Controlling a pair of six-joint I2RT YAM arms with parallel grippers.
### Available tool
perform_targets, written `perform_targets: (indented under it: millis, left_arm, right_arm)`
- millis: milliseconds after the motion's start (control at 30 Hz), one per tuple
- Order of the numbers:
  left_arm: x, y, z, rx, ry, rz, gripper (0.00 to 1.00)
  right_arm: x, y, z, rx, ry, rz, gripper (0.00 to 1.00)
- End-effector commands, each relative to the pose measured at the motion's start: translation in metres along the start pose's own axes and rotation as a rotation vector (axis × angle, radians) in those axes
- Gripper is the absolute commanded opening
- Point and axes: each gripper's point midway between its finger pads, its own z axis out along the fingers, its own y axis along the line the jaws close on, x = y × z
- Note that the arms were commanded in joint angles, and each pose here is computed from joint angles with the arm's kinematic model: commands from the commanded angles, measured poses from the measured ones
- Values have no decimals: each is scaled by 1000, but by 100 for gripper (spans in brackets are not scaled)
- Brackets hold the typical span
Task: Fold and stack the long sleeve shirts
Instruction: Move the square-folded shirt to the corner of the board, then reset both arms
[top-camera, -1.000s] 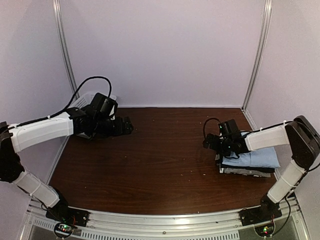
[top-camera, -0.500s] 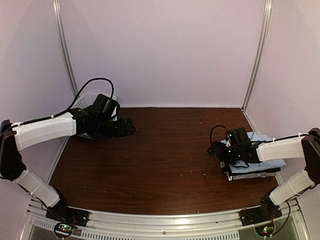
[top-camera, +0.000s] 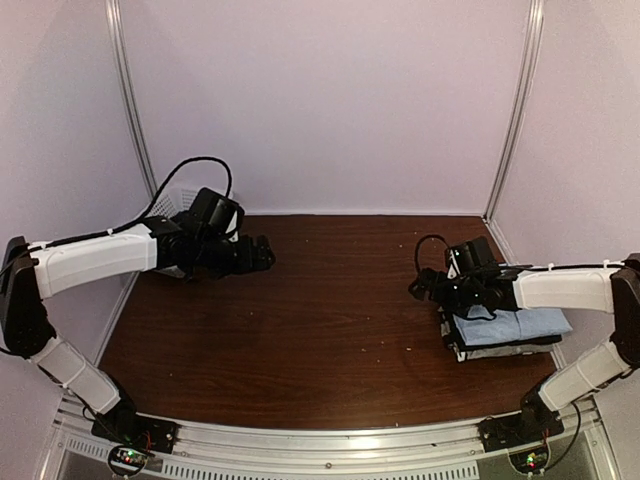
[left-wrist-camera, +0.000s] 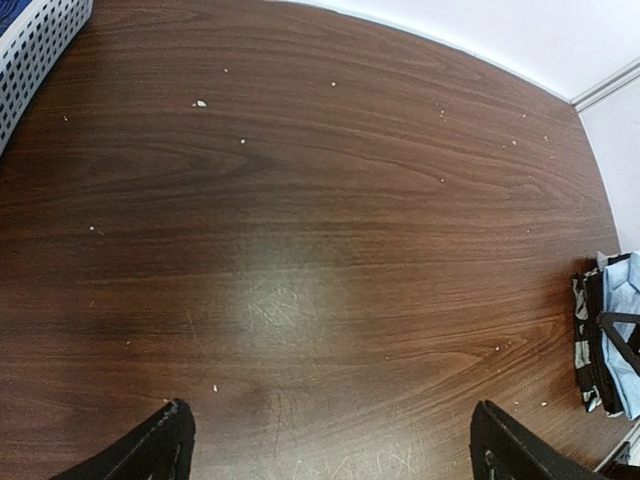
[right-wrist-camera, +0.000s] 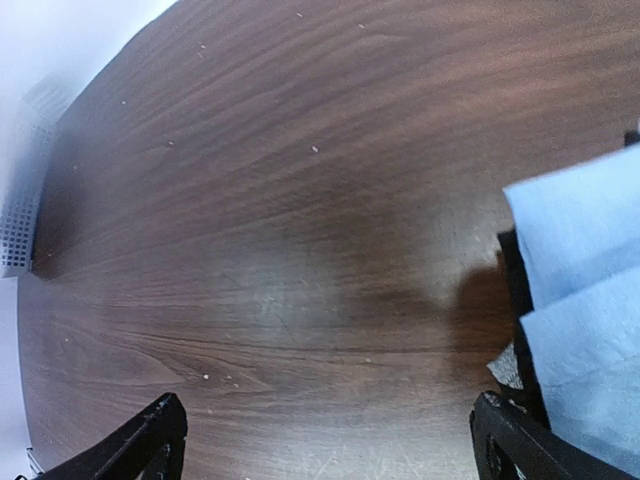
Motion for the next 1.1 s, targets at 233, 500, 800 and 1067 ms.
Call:
perform_targets:
  millis: [233, 500, 800, 1067]
  left_arm:
    - [-29, -36, -18, 143, -103, 38, 98]
    - [-37, -69, -41, 249, -175, 113, 98]
    - [-53, -80, -79, 317, -280, 146, 98]
    - [-58, -68, -102, 303, -361, 135, 98]
  right_arm:
    - [-39, 93, -37, -176, -83, -133, 100]
    - [-64, 160, -98, -348, -214, -220, 100]
    - [-90, 200, -179, -520, -384, -276, 100]
    - [-111, 186, -223, -482, -540, -271, 100]
